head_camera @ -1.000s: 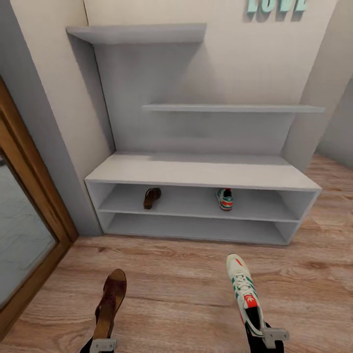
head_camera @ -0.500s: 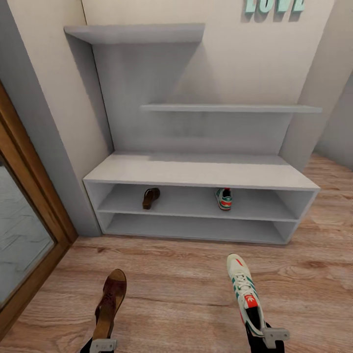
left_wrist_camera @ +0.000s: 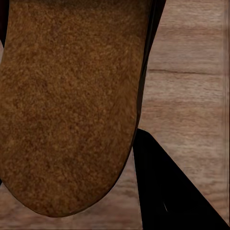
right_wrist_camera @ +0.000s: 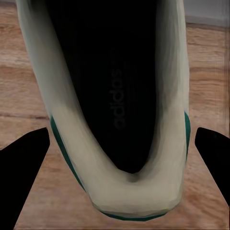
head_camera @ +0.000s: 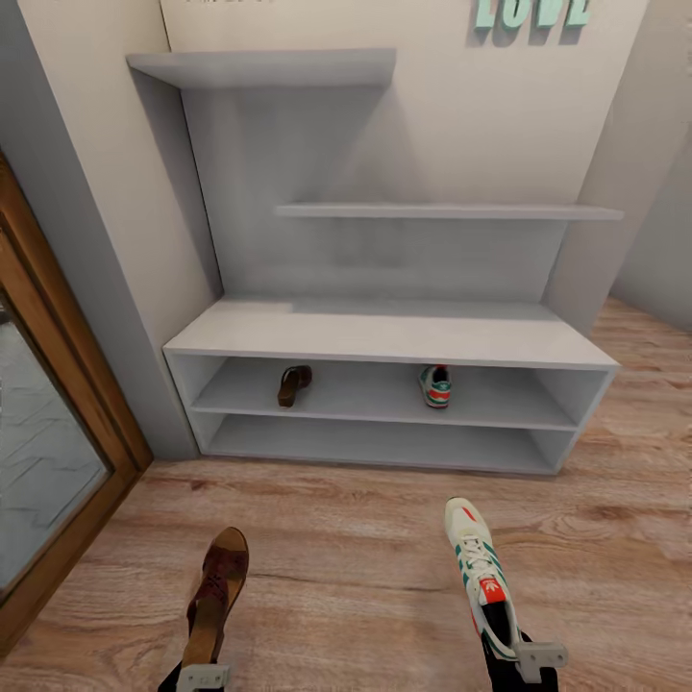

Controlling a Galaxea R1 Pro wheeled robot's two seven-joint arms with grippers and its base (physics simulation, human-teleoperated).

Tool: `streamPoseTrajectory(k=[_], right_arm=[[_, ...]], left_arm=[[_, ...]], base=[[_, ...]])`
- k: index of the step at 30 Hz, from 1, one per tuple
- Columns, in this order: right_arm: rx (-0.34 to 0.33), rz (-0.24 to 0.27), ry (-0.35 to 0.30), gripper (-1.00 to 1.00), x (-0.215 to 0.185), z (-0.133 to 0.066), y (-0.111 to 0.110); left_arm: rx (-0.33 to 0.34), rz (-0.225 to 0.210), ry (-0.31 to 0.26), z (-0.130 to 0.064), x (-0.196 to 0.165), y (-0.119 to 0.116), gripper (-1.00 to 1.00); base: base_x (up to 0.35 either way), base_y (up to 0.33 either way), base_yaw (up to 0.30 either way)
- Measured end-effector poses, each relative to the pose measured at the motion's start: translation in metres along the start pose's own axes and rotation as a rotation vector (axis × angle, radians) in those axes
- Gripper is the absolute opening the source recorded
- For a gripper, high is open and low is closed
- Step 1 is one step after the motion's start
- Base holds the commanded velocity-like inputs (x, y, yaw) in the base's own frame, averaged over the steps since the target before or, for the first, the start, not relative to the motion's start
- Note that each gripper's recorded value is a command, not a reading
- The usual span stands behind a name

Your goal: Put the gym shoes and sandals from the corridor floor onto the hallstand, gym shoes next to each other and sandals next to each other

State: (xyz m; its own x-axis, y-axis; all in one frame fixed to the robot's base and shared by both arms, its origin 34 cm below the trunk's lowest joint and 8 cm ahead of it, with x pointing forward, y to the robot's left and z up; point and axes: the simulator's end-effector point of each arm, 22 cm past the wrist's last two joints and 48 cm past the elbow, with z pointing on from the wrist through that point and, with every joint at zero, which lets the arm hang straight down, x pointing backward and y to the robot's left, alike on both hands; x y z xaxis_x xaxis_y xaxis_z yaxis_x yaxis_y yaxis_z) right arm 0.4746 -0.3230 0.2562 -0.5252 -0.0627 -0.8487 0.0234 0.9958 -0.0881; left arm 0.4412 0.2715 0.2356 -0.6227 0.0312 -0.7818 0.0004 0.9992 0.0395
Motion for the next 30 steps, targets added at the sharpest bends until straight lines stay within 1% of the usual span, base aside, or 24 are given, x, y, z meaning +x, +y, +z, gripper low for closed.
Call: streamPoseTrajectory(k=[6,10,13,16,17,18,19,20,21,22,23,24,25,26,27,28,30], right_arm=[[0.001,0.001,0.0,-1.0,0.0,0.0,0.0],[0.002,0.0,-0.001,-1.0,0.0,0.0,-0.001],[0.003,0.001,-0.001,-1.0,-0.001,0.0,-0.001],[0.015,0.0,-0.005,-1.0,-0.002,0.001,-0.009],[0.067,-0.007,-0.007,-1.0,-0.004,0.0,-0.044],[0.225,0.093,-0.021,-1.0,-0.007,-0.006,-0.103],[0.291,0.123,-0.028,-1.0,-0.008,-0.011,-0.132],[0.295,0.102,-0.029,-1.0,-0.01,-0.012,-0.143],[0.317,0.098,-0.033,-1.0,-0.012,-0.014,-0.158],[0.353,0.106,-0.039,-1.0,-0.014,-0.019,-0.178],[0.368,0.105,-0.041,-1.0,-0.015,-0.021,-0.187],[0.368,0.082,-0.039,-1.0,-0.017,-0.022,-0.196],[0.389,0.09,-0.039,-1.0,-0.017,-0.024,-0.206],[0.398,0.071,-0.003,-1.0,-0.013,-0.027,-0.224],[0.427,0.093,0.004,-1.0,-0.012,-0.031,-0.234],[0.418,0.075,0.035,-1.0,-0.008,-0.031,-0.239],[0.446,0.09,0.079,-1.0,-0.004,-0.034,-0.258]], left_arm=[[-0.001,0.001,0.0,0.0,0.0,0.001,-1.0],[-0.002,0.001,-0.002,0.0,-0.001,0.001,-1.0],[0.01,0.009,0.0,0.0,-0.001,-0.002,-1.0],[0.011,0.003,0.012,0.004,-0.002,-0.006,-1.0],[0.017,-0.005,0.075,0.018,-0.008,-0.013,-1.0],[0.012,-0.015,0.085,0.034,-0.028,-0.012,-1.0],[0.017,-0.02,0.125,0.051,-0.047,-0.014,-1.0],[0.016,-0.027,0.134,0.064,-0.07,-0.014,-1.0],[0.019,-0.031,0.149,0.074,-0.085,-0.015,-1.0],[0.019,-0.033,0.155,0.078,-0.093,-0.015,-1.0],[0.022,-0.036,0.162,0.086,-0.11,-0.016,-1.0],[0.022,-0.04,0.156,0.094,-0.132,-0.016,-1.0],[0.024,-0.042,0.159,0.097,-0.139,-0.017,-1.0],[0.044,-0.049,0.179,0.104,-0.157,-0.031,-1.0],[0.043,-0.052,0.147,0.11,-0.185,-0.032,-1.0],[0.054,-0.053,0.158,0.112,-0.192,-0.039,-1.0],[0.073,-0.053,0.16,0.117,-0.217,-0.053,-1.0]], base=[[-0.2,-0.087,-0.007],[-0.036,-0.013,-0.158],[-0.004,-0.001,-0.095],[0.0,0.0,-0.012],[0.0,0.0,-0.002],[0.0,0.0,0.0],[0.0,0.0,0.0],[0.0,0.0,0.0],[0.0,0.0,0.0],[0.0,0.0,0.0],[0.0,0.0,0.0],[0.0,0.0,0.0],[0.0,0.0,0.0],[0.0,0.0,0.0],[0.0,0.0,0.0],[0.0,0.0,0.0],[0.0,0.0,0.0]])
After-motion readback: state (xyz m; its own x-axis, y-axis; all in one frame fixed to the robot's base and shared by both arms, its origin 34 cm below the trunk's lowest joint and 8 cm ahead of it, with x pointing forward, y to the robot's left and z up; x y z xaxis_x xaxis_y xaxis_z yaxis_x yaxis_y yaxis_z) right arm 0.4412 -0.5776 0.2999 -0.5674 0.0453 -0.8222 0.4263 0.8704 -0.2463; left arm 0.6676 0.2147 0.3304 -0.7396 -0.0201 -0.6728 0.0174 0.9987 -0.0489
